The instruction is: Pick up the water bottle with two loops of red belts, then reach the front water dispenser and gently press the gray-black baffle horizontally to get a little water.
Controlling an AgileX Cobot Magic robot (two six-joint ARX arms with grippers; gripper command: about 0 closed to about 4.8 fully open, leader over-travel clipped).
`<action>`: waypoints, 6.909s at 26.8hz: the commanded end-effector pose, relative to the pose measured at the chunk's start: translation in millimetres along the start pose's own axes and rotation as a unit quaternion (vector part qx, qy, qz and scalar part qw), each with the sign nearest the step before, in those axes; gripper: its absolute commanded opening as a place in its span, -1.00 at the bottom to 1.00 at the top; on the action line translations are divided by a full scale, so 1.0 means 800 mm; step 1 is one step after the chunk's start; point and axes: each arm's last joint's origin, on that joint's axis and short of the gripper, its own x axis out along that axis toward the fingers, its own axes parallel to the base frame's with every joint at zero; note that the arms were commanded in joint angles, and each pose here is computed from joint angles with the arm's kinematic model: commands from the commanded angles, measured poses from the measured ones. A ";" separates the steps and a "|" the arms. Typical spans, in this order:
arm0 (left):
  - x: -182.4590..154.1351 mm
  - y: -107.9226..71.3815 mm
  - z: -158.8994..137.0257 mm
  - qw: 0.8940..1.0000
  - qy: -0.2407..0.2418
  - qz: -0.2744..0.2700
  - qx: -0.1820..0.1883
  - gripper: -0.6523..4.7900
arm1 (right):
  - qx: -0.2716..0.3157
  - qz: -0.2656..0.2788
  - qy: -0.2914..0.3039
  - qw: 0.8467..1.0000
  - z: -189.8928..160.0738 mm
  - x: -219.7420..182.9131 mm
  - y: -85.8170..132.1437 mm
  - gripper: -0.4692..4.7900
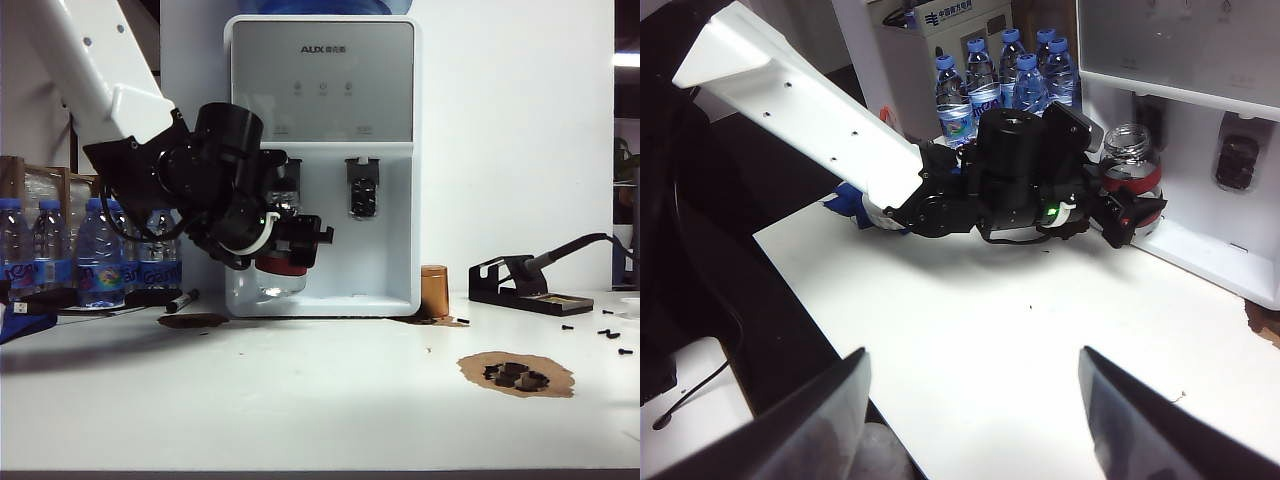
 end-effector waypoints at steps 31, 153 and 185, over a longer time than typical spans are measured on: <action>0.016 -0.001 0.025 0.999 -0.038 0.003 -0.010 -0.78 | -0.016 -0.041 0.003 0.999 0.002 -0.001 -0.002 0.46; -0.188 -0.092 -0.092 0.985 0.018 -0.167 0.031 1.00 | -0.034 -0.070 0.008 0.997 -0.014 -0.025 0.023 0.53; -0.244 0.069 -0.032 0.956 -0.154 0.248 0.041 -0.78 | -0.048 -0.106 -0.012 0.993 -0.025 -0.048 0.045 0.34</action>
